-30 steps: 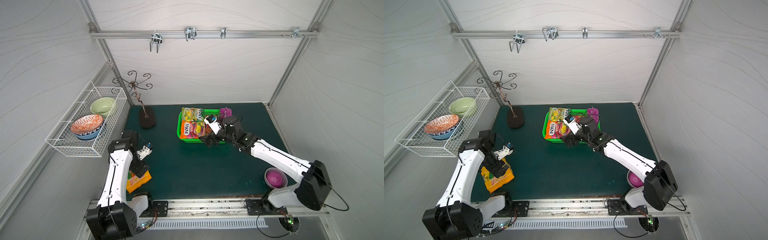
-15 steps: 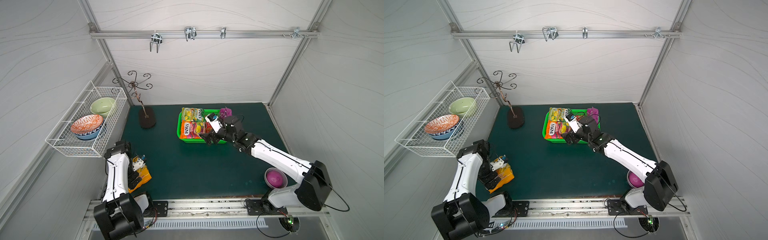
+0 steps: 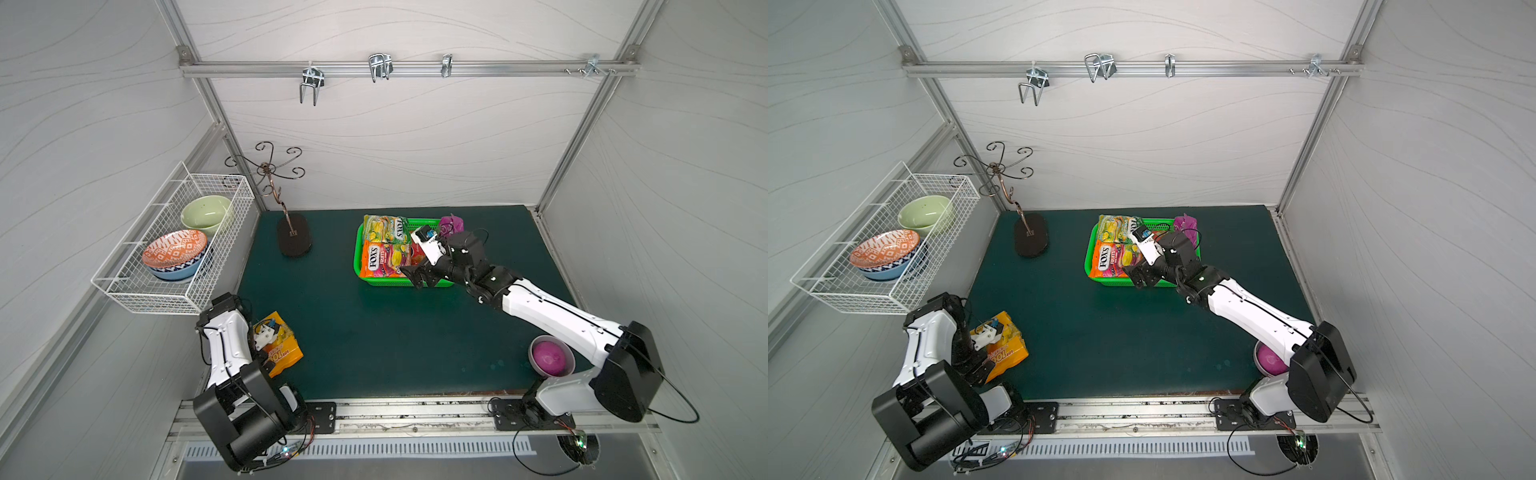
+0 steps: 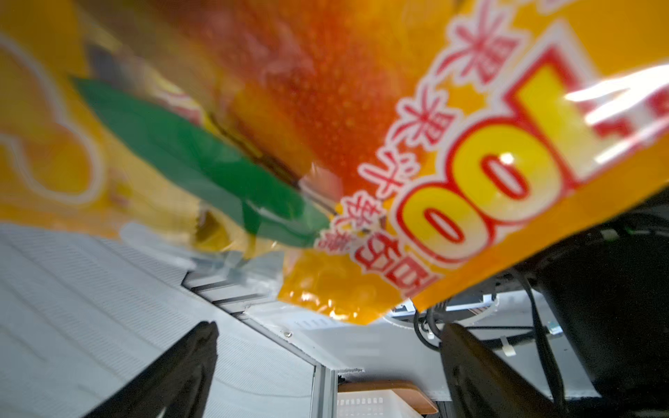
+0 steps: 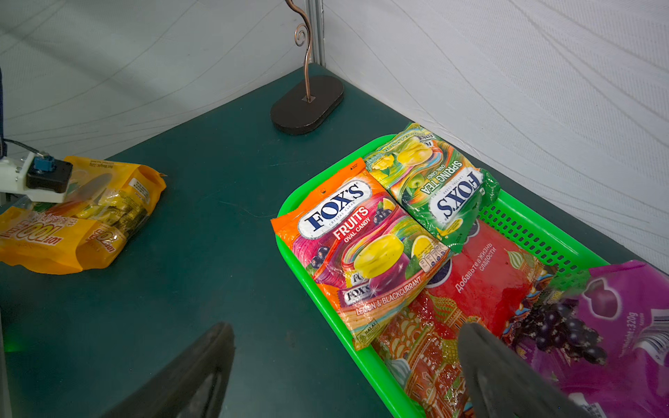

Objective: Put the candies in the basket
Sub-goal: Pick up the candy at the center of the board.

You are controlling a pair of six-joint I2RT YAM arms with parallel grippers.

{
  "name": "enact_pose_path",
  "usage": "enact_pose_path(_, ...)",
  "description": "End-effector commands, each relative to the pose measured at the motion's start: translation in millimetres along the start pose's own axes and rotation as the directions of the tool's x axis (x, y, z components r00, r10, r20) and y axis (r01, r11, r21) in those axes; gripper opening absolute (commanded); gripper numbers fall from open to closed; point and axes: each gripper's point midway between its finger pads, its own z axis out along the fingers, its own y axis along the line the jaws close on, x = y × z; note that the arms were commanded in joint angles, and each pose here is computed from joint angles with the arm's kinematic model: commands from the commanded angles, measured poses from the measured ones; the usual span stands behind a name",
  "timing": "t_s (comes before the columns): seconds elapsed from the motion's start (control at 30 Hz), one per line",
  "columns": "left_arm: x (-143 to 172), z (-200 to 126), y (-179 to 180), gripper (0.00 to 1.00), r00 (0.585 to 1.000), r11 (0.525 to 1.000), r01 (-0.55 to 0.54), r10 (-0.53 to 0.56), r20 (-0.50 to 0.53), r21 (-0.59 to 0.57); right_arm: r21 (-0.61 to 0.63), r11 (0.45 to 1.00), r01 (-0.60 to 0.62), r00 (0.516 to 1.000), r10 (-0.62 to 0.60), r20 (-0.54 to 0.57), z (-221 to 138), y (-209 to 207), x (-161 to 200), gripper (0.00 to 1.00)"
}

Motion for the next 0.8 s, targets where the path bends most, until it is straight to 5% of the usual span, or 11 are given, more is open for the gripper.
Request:
enact_pose_path(0.0, -10, 4, 4, 1.0, 0.998, 0.999, -0.048, 0.047, 0.047, 0.025, 0.026, 1.0, -0.01, 1.0, 0.01, 0.018, -4, -4, -10, 0.99)
enact_pose_path(0.23, -42, -5, 1, 0.99, 0.979, 0.998, -0.021, 0.009, 0.202, 0.056, 0.08, 0.997, -0.019, 1.0, 0.019, 0.007, -4, -14, -9, 0.99)
enact_pose_path(0.5, -85, -3, -11, 0.99, 0.968, 0.996, -0.061, 0.044, 0.245, 0.062, 0.121, 0.992, -0.025, 1.0, 0.026, -0.009, -6, -21, -11, 0.99)
enact_pose_path(0.77, -144, -63, -61, 0.99, 0.912, 0.977, -0.137, 0.061, 0.405, 0.162, 0.128, 0.989, -0.079, 0.996, 0.084, -0.034, -5, -23, -3, 0.99)
